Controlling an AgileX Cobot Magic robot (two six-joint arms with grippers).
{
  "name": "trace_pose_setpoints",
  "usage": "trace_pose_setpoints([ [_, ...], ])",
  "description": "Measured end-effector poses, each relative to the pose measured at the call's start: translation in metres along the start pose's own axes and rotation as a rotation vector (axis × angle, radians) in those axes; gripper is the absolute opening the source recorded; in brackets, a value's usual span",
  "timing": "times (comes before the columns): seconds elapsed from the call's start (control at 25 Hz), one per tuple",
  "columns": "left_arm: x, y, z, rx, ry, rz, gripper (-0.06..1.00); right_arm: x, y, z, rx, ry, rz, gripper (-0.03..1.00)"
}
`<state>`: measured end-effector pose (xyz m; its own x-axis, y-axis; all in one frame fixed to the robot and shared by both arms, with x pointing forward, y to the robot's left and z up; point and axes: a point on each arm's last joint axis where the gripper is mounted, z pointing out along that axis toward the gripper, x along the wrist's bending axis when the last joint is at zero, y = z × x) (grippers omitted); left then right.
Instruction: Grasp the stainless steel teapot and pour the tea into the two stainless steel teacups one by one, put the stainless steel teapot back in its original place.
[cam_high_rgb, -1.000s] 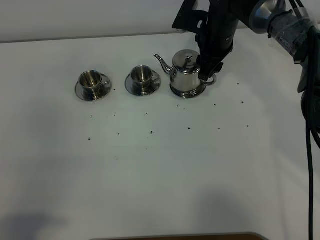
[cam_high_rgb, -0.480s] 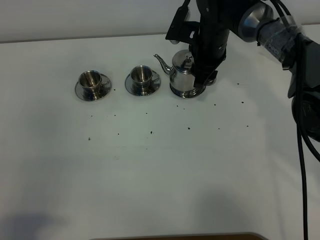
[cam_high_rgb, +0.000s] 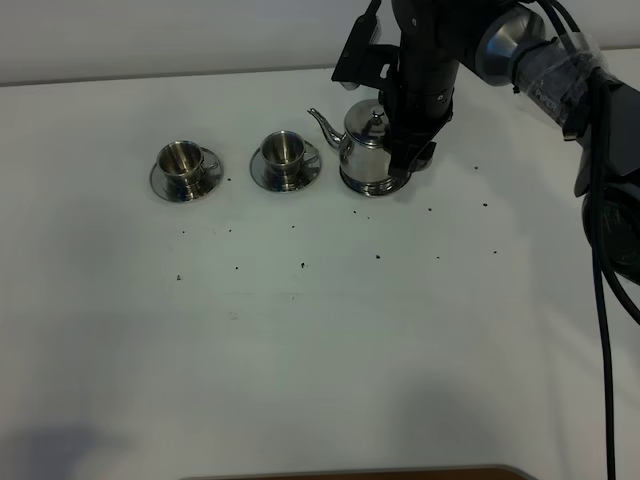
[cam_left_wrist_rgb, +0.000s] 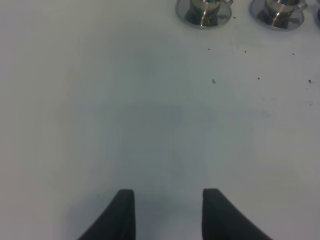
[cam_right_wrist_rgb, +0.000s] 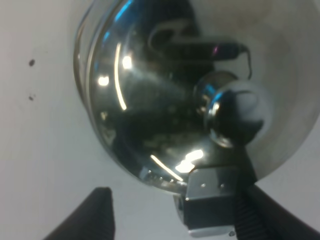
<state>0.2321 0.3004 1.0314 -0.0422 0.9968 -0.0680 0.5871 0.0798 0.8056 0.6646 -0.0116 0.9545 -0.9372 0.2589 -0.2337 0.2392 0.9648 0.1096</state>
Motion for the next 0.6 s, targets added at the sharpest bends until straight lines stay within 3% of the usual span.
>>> trace_pose_setpoints([
  [0.6, 0.0000, 0.0000, 0.0000, 0.000, 0.000, 0.001, 0.38, -0.0033, 0.0040, -0.0003, -0.044, -0.035, 0.023, 0.52],
])
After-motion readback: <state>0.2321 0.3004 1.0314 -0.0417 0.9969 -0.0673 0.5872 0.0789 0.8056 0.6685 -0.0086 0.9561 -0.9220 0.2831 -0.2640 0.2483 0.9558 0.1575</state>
